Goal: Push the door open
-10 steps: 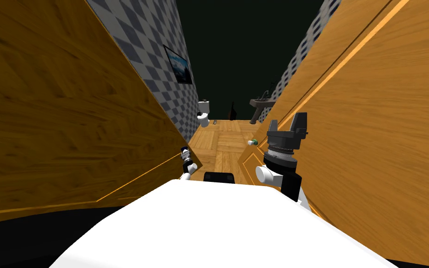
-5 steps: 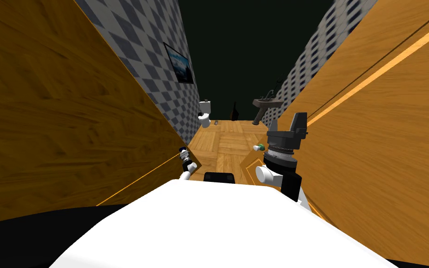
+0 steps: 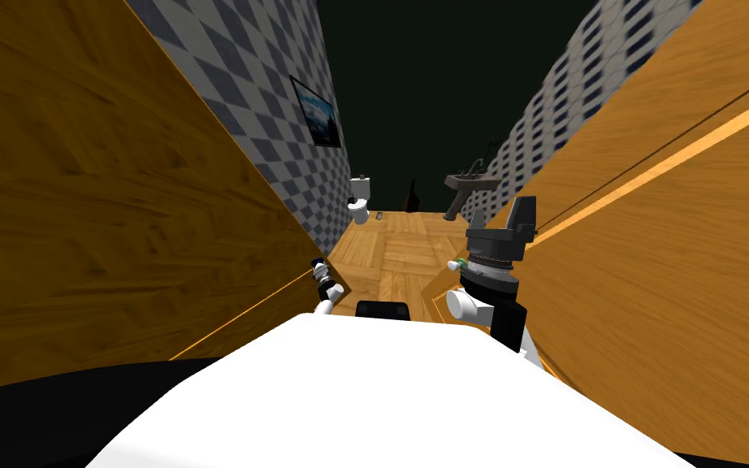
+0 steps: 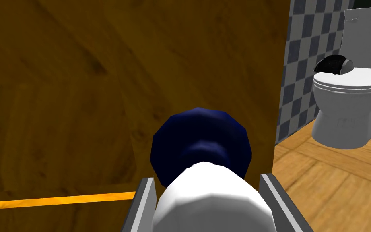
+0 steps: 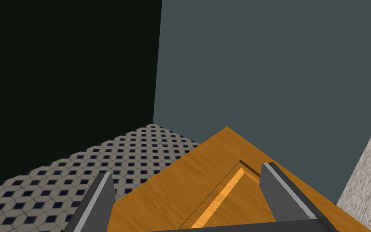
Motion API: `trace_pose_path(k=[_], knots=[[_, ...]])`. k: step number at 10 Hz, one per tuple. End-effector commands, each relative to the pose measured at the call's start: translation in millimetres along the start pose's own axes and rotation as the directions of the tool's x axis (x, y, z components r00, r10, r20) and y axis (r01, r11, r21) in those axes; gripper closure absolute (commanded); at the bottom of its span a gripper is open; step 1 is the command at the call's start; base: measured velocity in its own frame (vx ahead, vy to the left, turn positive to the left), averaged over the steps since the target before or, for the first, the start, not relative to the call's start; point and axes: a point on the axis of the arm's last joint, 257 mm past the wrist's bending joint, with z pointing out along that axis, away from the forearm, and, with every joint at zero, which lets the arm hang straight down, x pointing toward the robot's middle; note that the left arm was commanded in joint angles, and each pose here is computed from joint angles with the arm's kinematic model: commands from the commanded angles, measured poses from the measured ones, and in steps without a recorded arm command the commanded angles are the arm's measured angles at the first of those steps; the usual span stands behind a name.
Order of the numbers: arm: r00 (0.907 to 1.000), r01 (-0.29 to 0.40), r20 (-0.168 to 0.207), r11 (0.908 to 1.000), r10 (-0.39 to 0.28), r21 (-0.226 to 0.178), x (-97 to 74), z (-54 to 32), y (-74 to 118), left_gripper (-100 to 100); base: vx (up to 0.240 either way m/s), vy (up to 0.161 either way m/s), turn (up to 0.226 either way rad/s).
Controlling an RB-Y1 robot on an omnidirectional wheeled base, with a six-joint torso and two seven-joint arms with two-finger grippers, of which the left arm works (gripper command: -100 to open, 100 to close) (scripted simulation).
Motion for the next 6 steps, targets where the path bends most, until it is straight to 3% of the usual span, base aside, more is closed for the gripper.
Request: trace_pose_path(k=[1, 4, 5, 6], knots=[[0.9998, 0.001, -0.018, 0.9992, 0.0, 0.041, 5.7, 4.4, -16.5, 100, 0.18, 0.05, 0.053], [0.9999, 0.011, -0.005, 0.9967, -0.01, 0.08, 0.9, 1.2, -23.0, 100, 0.212, 0.019, 0.078], [1.0, 0.008, 0.001, 0.9978, -0.008, 0.066, -1.3, 0.1, -19.8, 100, 0.092, 0.024, 0.026], [1.0, 0.006, -0.007, 0.9952, -0.005, 0.098, 1.2, 4.7, -35.5, 100, 0.143, 0.021, 0.04]])
